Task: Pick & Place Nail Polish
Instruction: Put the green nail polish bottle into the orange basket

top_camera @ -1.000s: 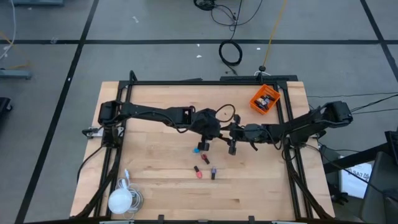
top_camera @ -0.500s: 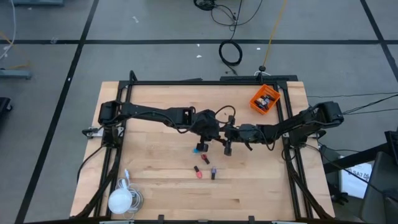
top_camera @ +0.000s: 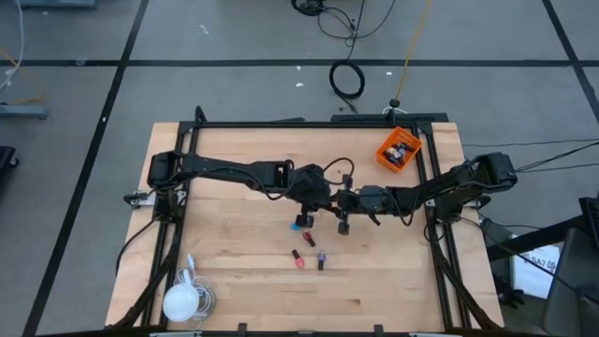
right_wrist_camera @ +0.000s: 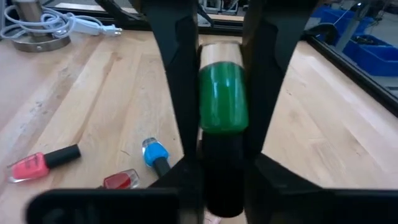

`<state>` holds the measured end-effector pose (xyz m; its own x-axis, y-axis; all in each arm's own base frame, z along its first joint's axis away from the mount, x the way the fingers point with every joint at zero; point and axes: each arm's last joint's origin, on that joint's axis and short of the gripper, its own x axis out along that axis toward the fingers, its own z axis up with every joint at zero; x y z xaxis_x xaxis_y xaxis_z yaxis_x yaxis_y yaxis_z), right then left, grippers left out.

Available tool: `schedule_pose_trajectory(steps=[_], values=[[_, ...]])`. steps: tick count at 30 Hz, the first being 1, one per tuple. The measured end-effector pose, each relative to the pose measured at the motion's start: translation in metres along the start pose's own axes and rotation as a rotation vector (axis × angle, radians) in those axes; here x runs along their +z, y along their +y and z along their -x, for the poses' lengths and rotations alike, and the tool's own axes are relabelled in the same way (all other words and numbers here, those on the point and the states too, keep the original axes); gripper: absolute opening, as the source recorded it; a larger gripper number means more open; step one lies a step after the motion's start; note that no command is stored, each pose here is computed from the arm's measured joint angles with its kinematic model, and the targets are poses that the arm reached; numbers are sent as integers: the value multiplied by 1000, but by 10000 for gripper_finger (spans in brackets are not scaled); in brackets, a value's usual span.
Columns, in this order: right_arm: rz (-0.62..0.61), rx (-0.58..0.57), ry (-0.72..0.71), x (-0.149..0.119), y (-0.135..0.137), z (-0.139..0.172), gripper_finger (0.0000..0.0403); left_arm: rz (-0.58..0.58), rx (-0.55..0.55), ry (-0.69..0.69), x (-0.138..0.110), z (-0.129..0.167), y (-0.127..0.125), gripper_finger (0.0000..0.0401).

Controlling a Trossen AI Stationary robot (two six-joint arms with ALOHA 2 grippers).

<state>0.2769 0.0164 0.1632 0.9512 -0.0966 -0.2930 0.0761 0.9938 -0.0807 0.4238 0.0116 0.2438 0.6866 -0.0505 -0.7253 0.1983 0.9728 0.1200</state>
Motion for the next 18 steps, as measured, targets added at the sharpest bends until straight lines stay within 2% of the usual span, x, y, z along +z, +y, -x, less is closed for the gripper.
schedule_pose_trajectory(steps=[1,9,12,18], values=[[13,9,-1,0,0,0,40,-1,-3,-1,0,0,0,54],[32,10,12,-1,1,0,41,-2,-2,-11,1,0,0,60],[43,16,13,-1,1,0,41,16,-7,-20,2,-1,-2,96],[43,20,8,0,1,0,41,143,28,-53,5,0,2,190]])
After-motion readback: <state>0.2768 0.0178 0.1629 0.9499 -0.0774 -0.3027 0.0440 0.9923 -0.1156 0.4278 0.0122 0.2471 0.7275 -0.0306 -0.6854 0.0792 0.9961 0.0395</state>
